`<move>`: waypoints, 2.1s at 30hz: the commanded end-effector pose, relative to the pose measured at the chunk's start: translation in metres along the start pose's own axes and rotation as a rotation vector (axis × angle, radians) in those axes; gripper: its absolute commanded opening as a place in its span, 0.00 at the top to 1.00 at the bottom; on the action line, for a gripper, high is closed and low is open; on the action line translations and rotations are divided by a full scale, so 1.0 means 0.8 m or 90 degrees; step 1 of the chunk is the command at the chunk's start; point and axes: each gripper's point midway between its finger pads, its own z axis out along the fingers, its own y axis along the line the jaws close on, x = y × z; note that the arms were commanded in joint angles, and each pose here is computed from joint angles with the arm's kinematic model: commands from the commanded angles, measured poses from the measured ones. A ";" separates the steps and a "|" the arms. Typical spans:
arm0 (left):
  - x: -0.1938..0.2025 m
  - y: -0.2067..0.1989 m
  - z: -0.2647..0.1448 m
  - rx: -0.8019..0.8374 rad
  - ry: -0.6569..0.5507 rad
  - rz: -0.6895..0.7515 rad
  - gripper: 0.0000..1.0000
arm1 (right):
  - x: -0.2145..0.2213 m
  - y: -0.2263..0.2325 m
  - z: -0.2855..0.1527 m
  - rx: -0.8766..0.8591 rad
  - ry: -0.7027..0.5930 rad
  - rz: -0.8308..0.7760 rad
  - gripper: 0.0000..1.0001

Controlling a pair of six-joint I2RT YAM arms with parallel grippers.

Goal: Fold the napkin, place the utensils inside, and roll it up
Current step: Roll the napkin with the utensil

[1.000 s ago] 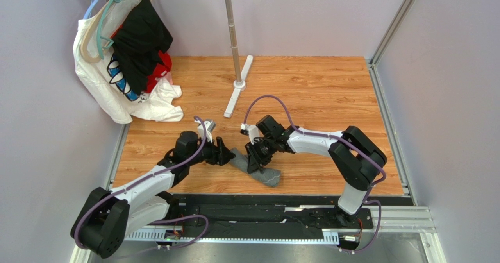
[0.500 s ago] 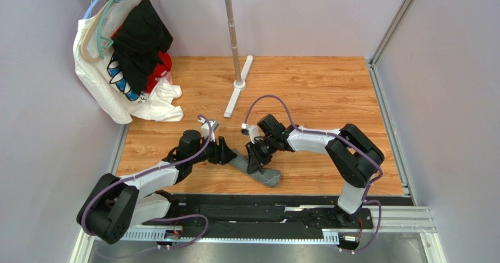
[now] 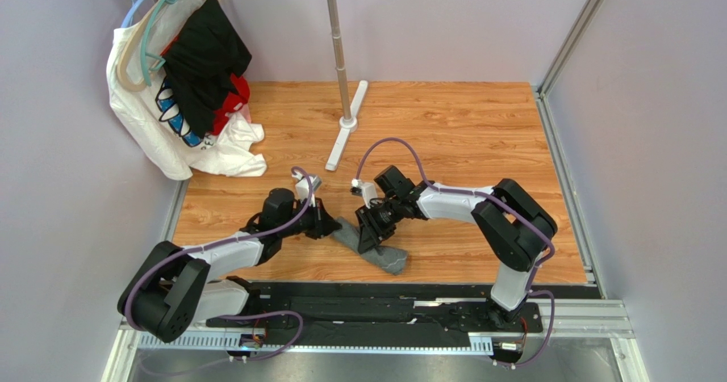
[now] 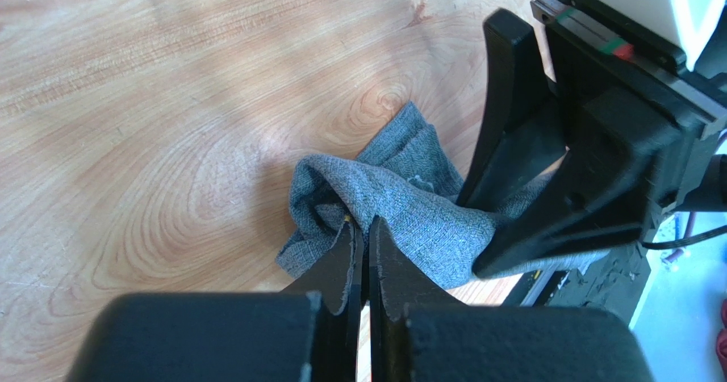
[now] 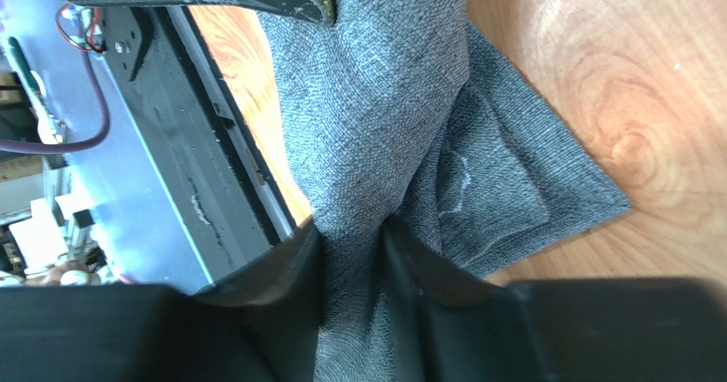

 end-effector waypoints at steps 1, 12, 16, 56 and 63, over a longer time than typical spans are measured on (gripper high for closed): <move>-0.007 -0.002 -0.003 0.006 -0.010 0.031 1.00 | 0.008 -0.008 -0.010 0.047 0.009 0.015 0.52; -0.005 -0.005 -0.006 0.006 0.019 0.046 1.00 | -0.024 0.006 -0.074 0.213 -0.103 -0.040 0.27; -0.005 -0.001 -0.003 -0.004 0.026 0.038 1.00 | -0.025 0.017 -0.080 0.353 -0.157 -0.129 0.27; -0.005 -0.002 0.004 -0.012 0.084 0.020 1.00 | 0.029 -0.017 0.016 0.514 -0.087 -0.318 0.40; -0.018 -0.005 -0.003 -0.029 0.063 0.016 0.67 | 0.047 -0.022 0.025 0.422 -0.026 -0.237 0.68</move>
